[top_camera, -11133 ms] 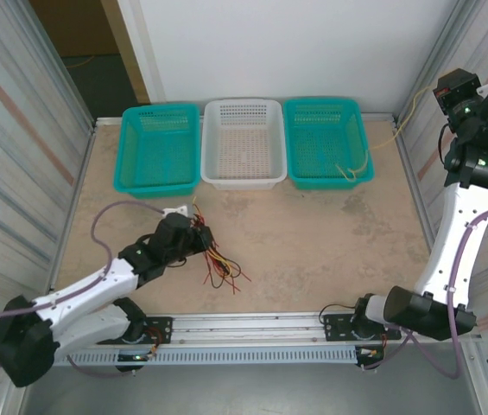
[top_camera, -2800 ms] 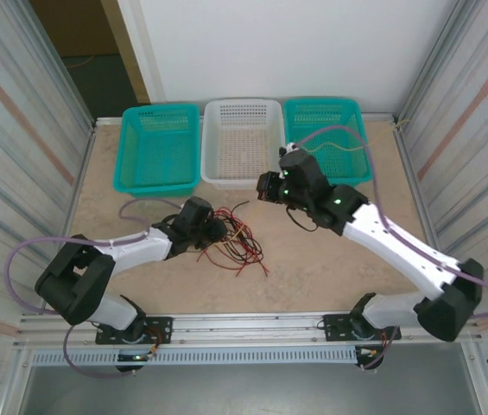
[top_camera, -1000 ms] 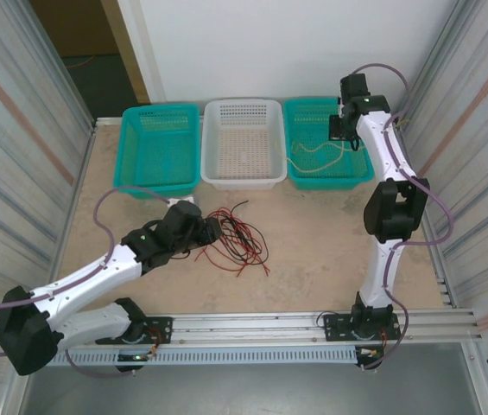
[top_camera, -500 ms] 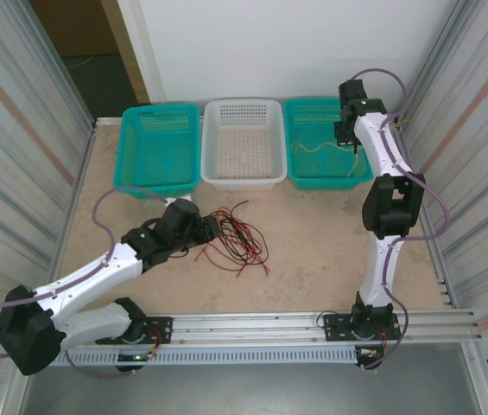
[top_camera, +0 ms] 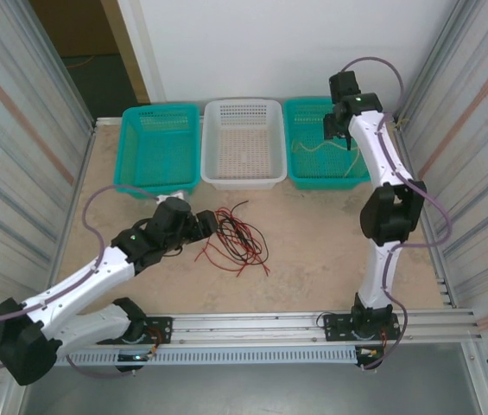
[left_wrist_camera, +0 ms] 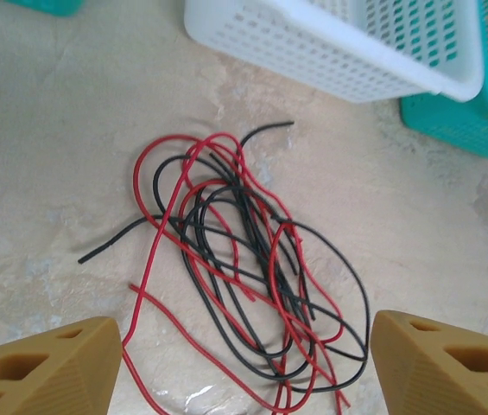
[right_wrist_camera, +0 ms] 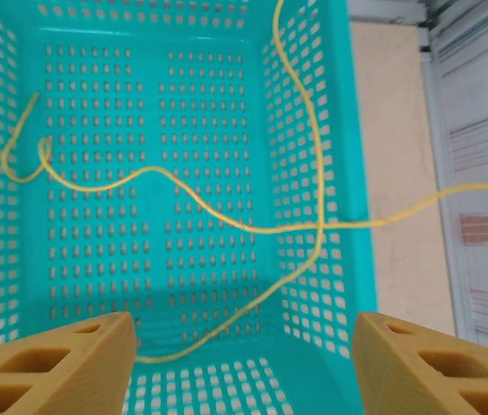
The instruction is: Untangle the cables
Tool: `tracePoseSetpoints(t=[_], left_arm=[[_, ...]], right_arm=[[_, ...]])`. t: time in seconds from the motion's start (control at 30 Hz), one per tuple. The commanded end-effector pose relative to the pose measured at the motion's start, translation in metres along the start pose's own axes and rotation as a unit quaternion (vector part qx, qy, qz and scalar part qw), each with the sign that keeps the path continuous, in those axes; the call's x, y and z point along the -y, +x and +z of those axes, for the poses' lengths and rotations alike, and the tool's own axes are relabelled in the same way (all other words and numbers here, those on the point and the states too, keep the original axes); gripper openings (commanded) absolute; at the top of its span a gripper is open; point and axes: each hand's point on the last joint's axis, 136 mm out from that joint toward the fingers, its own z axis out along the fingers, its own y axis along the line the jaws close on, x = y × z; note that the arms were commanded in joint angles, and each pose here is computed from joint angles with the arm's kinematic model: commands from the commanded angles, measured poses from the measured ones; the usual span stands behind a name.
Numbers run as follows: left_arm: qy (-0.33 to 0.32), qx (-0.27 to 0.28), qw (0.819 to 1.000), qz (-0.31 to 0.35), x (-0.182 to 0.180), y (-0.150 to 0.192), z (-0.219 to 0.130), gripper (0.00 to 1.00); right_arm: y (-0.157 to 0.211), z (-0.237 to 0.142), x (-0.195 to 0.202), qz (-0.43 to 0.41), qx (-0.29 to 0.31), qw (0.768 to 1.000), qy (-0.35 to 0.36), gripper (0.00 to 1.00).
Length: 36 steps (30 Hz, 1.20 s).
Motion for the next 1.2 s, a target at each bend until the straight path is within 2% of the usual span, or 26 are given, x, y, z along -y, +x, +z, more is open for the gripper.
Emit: tracePoseSetpoints(t=[0.0,0.13,0.3,0.47,0.57,0.7,1.0,1.07,1.13,1.17], left_arm=[[0.021,0.037,0.999,-0.025,0.0,-0.019,-0.012,0.78],[0.034,0.033,0.997,-0.066,-0.007,-0.025,-0.013,0.7],[0.034,0.023,0.997,-0.072,-0.015,-0.016,-0.01,0.7],[0.03,-0.013,0.996,-0.081,-0.023,0.004,-0.001,0.63],[0.025,-0.03,0.996,-0.084,-0.028,0.014,0.005,0.59],[0.018,-0.047,0.995,-0.089,-0.032,0.023,0.012,0.56],[0.03,-0.058,0.995,-0.071,-0.023,0.026,0.014,0.55],[0.031,-0.058,0.996,-0.066,-0.021,0.025,0.014,0.53],[0.035,-0.052,0.996,-0.059,-0.016,0.022,0.013,0.5],[0.039,-0.048,0.997,-0.054,-0.013,0.021,0.012,0.5]], right_arm=[[0.01,-0.064,-0.003,0.021,0.038,0.999,-0.026,0.67],[0.062,-0.098,-0.047,0.023,0.05,0.989,-0.134,0.64],[0.149,-0.117,-0.107,0.03,0.059,0.97,-0.235,0.63],[0.237,-0.115,-0.178,0.01,-0.015,0.952,-0.306,0.6],[0.271,-0.107,-0.217,-0.008,-0.075,0.935,-0.346,0.57],[0.291,-0.073,-0.228,-0.027,-0.111,0.948,-0.298,0.48],[0.297,-0.044,-0.262,-0.051,-0.156,0.936,-0.312,0.29],[0.294,-0.044,-0.261,-0.062,-0.153,0.941,-0.294,0.16],[0.281,-0.052,-0.247,-0.093,-0.117,0.959,-0.242,0.0],[0.273,-0.06,-0.243,-0.107,-0.096,0.963,-0.227,0.0]])
